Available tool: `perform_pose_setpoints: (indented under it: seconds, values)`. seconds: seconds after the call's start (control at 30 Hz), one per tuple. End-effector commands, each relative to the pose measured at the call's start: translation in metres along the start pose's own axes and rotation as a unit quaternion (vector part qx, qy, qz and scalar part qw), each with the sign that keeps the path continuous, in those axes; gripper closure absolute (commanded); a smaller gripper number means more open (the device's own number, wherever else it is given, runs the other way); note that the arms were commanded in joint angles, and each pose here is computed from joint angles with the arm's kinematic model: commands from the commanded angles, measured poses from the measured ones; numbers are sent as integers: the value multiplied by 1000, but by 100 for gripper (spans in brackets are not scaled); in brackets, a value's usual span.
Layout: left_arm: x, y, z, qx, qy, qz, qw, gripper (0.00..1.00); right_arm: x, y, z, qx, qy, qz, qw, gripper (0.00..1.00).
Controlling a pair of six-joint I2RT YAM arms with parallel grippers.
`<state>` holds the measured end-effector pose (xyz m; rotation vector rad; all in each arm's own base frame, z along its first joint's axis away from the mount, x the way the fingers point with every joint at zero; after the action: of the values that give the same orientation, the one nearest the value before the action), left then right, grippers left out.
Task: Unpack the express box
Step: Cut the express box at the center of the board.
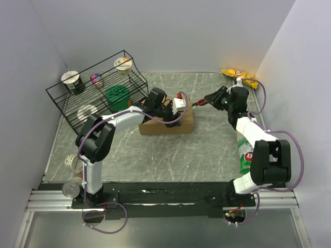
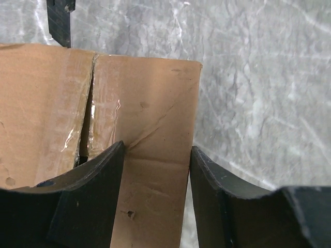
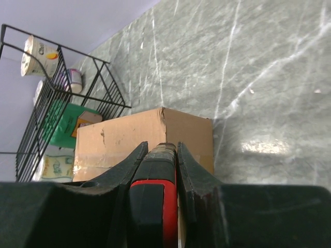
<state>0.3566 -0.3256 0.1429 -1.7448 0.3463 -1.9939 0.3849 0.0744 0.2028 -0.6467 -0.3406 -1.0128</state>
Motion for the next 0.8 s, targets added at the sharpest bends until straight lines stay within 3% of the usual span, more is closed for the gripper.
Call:
perform_pose_setpoints:
  seconds: [0.0, 0.37, 0.77]
  values:
    - [-6, 9, 49, 126, -65, 16, 990, 50, -56, -33, 5, 13, 49, 147, 988, 100]
    - [8, 16, 78, 193, -133, -14, 972, 55, -62, -62, 3, -17, 28, 143, 989, 100]
    - [5, 16, 79, 194, -136, -13, 971, 55, -62, -98, 6, -14, -7, 173, 985, 100]
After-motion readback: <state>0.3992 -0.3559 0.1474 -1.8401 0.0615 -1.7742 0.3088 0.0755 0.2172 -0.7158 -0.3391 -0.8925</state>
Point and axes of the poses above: each gripper's point midway between its finger pads, its own y axis out along the fingers, its own z axis along the line the jaws close on, x = y × z, the point moved 6 cm from there along -y, back along the fingers, and after that the axes turned 7 degrees about y, right-handed, at the moved point
